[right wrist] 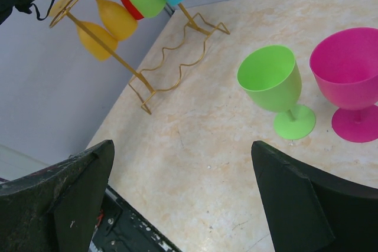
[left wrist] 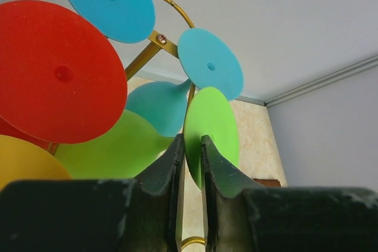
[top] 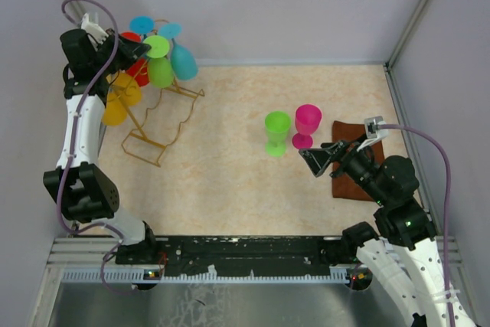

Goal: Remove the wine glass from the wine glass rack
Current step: Pick up the wine glass from the wine rack.

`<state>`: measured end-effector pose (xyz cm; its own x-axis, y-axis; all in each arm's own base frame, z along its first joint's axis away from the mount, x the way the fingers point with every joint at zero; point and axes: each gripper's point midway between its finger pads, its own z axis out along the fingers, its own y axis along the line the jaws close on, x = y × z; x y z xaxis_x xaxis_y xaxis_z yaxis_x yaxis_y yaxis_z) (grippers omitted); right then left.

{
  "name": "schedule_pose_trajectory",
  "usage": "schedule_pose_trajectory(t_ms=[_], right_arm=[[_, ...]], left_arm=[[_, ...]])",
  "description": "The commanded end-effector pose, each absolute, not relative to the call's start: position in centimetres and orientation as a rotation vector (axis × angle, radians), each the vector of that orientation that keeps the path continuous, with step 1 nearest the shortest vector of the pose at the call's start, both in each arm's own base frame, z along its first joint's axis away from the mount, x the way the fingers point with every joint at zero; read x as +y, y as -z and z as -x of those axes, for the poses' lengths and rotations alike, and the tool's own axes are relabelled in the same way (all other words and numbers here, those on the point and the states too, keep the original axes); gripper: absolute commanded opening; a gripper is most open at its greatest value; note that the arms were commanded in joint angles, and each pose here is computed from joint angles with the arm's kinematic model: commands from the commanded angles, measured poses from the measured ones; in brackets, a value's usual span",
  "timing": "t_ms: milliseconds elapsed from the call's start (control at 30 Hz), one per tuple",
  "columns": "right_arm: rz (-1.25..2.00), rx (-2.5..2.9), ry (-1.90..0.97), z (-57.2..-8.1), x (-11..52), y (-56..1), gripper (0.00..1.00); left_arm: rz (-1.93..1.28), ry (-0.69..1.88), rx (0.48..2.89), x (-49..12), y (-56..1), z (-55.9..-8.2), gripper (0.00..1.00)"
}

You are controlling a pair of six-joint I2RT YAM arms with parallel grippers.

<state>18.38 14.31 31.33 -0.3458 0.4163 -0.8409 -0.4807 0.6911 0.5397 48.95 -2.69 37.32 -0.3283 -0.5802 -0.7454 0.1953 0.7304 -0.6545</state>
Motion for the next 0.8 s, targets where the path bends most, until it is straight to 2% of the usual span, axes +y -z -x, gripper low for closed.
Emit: schedule_pose_trajectory(t_ms=[0, 67, 167, 767], right_arm=[[0.063, 1.607, -0.921, -18.1, 14.0, -33.7, 0.99], [0.061, 1.608, -0.920, -18.1, 14.0, -33.7, 0.99], [0.060, 1.610, -0.919, -18.1, 14.0, -33.6, 0.99], [0.048, 1.616, -0.912, -18.1, 13.8, -33.5, 0.99]], left_arm=[[0.314, 0.810, 1.735, -2.5, -37.4, -48.3, 0.15], [0.310, 0.819, 1.728, -2.7, -37.6, -48.3, 0.06], [0.309, 0.836, 1.729, -2.9, -37.6, -48.2, 0.01], [0.290, 1.004, 1.702, -4.8, -38.7, -47.3, 0.00]])
